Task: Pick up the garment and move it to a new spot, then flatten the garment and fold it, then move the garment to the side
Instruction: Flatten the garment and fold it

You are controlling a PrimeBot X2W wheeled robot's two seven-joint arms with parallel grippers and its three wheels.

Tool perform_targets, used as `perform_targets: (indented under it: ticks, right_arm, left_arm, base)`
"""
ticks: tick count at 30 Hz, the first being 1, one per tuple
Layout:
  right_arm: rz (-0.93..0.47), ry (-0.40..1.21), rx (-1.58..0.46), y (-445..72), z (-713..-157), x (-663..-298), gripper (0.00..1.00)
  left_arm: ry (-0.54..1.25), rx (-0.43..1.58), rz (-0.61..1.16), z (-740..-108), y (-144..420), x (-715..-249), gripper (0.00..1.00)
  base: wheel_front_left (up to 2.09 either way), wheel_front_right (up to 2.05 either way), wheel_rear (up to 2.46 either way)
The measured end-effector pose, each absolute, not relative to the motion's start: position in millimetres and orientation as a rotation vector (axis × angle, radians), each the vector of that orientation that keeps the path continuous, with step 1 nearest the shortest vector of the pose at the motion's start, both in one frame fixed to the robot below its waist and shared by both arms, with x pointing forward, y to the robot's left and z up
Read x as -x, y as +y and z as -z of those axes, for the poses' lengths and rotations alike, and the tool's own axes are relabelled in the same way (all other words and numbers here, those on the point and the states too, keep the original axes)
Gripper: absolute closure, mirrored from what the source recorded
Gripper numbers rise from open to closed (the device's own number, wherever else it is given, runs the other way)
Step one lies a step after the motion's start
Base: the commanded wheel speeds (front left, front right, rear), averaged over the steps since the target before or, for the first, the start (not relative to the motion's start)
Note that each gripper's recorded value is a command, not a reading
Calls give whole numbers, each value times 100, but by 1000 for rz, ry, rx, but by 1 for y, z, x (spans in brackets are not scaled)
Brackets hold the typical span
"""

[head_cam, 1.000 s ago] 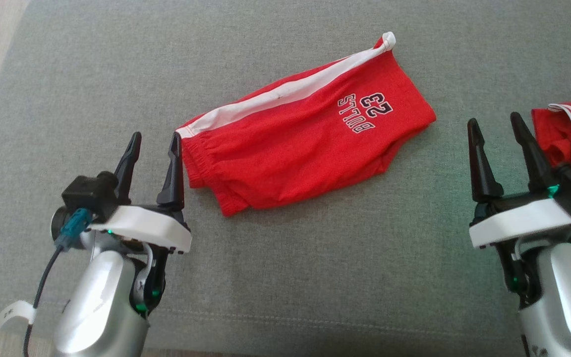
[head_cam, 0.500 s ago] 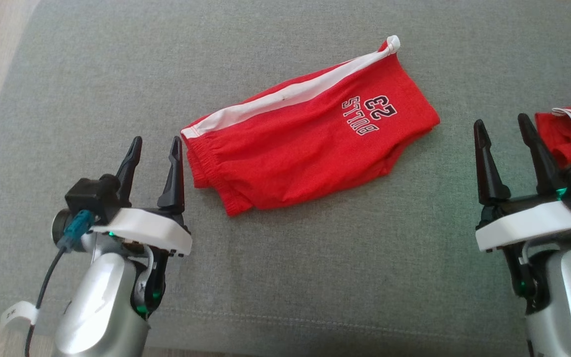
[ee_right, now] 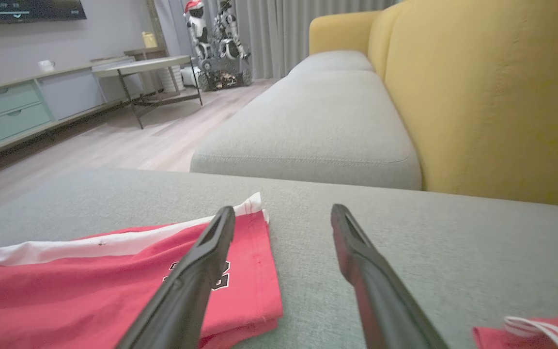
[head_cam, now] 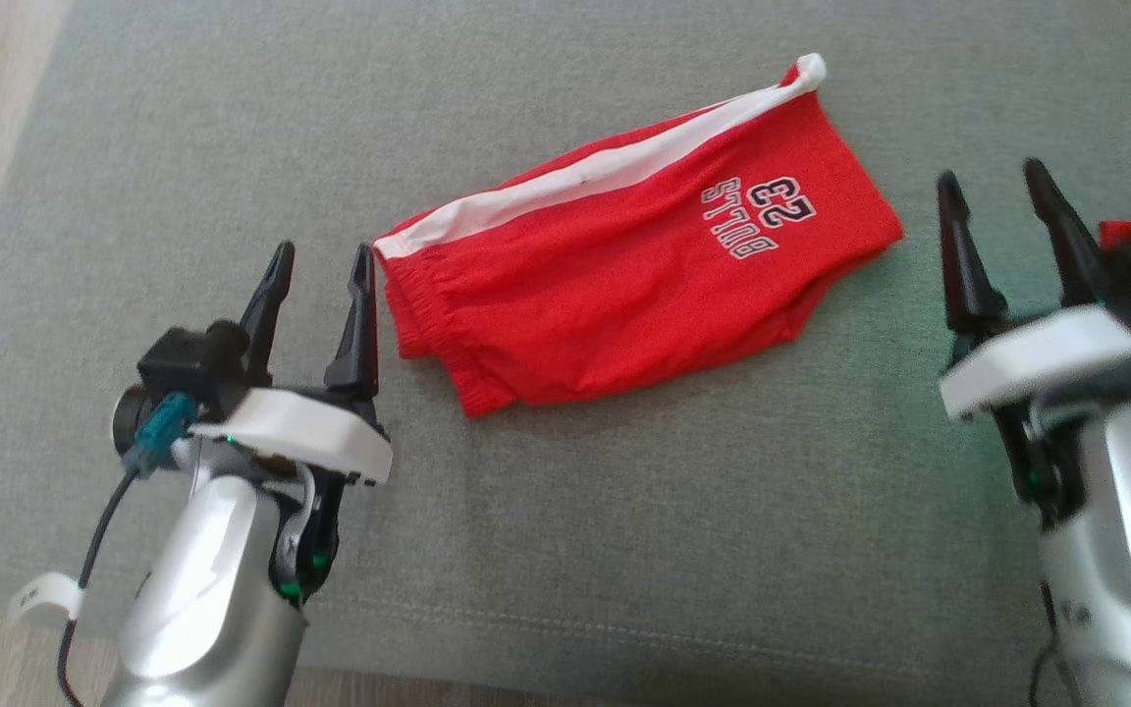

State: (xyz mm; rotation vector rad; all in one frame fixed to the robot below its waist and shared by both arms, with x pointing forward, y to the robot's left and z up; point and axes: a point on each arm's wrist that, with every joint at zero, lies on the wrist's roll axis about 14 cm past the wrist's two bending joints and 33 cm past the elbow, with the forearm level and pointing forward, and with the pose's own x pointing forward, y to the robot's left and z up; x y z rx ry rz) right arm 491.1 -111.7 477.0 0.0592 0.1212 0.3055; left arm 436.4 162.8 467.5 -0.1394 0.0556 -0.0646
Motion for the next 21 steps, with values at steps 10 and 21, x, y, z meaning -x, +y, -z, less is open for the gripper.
perform_targets:
  ticks: [10,21]
  right_arm:
    - [-361,489,-21,-88,-376,-500,0]
    - [-385,566,-59,-75,-361,-503,52]
  left_arm:
    - [51,140,52,-467,168,-444,0]
    - [60,141,52,-462,165,-447,0]
  base:
    - [0,0,0]
    - [0,0,0]
